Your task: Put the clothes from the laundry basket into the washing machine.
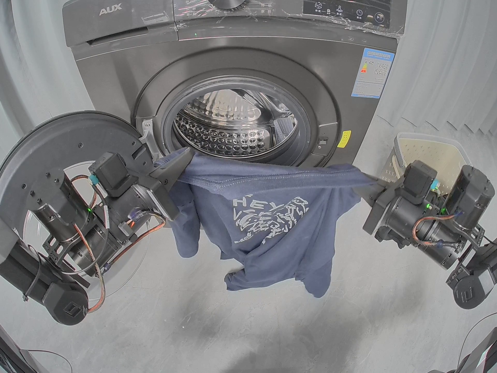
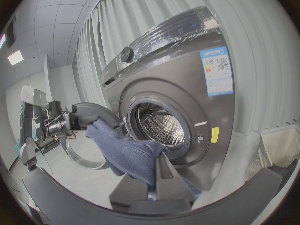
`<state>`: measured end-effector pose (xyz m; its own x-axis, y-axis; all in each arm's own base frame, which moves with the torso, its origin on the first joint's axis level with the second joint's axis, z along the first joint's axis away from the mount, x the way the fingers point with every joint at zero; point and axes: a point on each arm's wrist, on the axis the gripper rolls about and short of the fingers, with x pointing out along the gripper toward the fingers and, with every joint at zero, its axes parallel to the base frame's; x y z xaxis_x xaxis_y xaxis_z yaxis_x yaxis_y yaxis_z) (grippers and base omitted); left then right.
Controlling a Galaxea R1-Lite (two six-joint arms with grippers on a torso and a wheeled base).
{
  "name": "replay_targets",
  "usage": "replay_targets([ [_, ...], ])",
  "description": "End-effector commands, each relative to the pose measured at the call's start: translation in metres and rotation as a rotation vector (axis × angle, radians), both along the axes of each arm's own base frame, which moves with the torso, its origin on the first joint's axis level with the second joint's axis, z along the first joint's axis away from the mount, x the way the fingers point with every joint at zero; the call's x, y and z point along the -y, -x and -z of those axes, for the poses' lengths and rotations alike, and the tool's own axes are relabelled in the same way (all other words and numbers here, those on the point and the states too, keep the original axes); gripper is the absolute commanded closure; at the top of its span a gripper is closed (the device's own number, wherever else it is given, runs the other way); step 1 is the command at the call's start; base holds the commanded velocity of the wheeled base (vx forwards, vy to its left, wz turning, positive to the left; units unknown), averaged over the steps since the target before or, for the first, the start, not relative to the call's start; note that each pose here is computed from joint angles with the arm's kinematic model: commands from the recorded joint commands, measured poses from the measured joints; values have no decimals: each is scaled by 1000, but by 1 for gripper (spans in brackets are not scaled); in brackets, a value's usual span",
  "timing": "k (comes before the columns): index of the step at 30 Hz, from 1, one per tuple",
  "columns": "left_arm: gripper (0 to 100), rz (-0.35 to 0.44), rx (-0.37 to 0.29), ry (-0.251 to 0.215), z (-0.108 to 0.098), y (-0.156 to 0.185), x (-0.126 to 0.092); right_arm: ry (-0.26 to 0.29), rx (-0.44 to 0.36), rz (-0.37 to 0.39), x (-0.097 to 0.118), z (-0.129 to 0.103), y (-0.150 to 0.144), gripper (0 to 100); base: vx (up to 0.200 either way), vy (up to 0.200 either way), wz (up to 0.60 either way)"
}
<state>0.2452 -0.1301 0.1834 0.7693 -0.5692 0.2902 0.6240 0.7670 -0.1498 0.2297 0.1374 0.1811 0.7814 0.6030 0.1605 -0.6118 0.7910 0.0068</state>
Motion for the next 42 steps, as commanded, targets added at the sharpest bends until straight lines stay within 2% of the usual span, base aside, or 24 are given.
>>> replay_targets([
  [1, 100, 5, 50, 26, -15, 9, -4, -58, 90, 16, 3, -25, -2, 100, 0, 0, 0],
  [8, 100, 2, 85, 48, -26, 12, -5, -98, 136, 22, 3, -40, -6, 100, 0, 0, 0],
  [15, 100, -7, 93, 50, -27, 12, -6, -152, 170, 44, 2, -53, -7, 100, 0, 0, 0],
  [18, 100, 0, 122, 66, -37, 17, -8, -177, 182, 44, 0, -59, -7, 100, 0, 0, 0],
  [33, 100, 5, 149, 80, -46, 20, -9, -195, 200, 33, -1, -66, -3, 100, 0, 0, 0],
  [42, 100, 5, 141, 76, -44, 20, -9, -196, 201, 34, -1, -66, -3, 100, 0, 0, 0],
])
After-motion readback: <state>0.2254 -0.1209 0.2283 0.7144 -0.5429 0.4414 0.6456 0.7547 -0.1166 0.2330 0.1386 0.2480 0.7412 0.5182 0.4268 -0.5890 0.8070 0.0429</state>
